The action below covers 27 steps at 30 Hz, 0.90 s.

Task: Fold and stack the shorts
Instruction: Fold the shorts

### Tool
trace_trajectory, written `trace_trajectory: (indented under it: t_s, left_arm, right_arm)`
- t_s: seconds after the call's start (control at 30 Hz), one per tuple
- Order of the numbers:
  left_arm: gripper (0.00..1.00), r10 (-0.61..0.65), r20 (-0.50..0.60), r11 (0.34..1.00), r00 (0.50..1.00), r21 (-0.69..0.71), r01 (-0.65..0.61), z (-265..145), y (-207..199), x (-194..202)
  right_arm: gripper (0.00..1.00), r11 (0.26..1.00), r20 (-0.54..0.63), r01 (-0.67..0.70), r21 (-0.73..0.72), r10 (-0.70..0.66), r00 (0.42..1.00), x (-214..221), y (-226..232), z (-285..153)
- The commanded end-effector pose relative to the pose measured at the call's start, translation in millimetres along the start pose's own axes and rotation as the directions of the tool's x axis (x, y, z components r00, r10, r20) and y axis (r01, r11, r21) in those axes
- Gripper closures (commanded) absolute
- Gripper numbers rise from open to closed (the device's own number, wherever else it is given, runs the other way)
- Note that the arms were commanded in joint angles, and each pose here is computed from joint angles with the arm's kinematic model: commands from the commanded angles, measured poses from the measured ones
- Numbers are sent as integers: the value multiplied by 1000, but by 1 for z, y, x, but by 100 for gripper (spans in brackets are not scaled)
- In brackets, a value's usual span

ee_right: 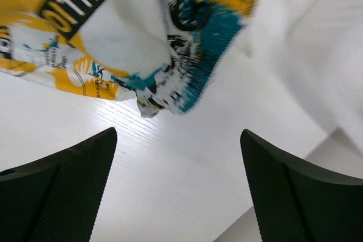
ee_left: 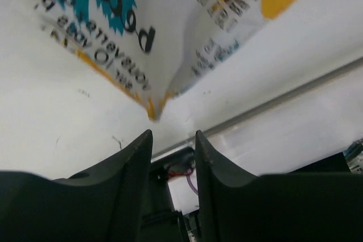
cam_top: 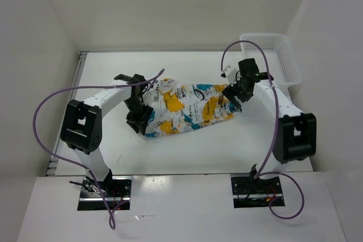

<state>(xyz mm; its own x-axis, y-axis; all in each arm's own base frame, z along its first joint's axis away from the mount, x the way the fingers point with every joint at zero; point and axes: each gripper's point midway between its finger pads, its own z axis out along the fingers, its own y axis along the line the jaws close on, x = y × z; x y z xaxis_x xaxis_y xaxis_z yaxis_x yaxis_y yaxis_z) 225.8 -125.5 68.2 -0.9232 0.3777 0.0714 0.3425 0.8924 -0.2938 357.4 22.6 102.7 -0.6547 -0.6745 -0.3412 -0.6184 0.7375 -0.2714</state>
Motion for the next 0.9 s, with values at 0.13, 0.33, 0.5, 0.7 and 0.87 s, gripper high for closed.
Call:
trace_trajectory:
  t_s: [0.13,0.33,0.5,0.7,0.87]
  left_arm:
    - [50,97,410,994,907,-85,-68,-105,-3,-101]
    - [53,127,490,985,863,-165,-51,-78,29,-198]
    - [55,116,485,990,867,-124,-63,-46,38,-224]
    - [55,65,462,994,885,-110,-16,-13,69,-227]
    - [55,-34,443,979,896,-164,118,11,141,-235]
  right_arm:
    - [40,994,476,16,107,-65,877,-119,9,-110]
    - [91,998,397,-56,-17,59,916,-159,26,-23]
    - [100,999,293,-43,-32,50,955,-152,30,31]
    - [100,996,214,-74,-52,83,973,-127,44,64]
    - [100,954,179,-283,97,263,948,-120,1,113]
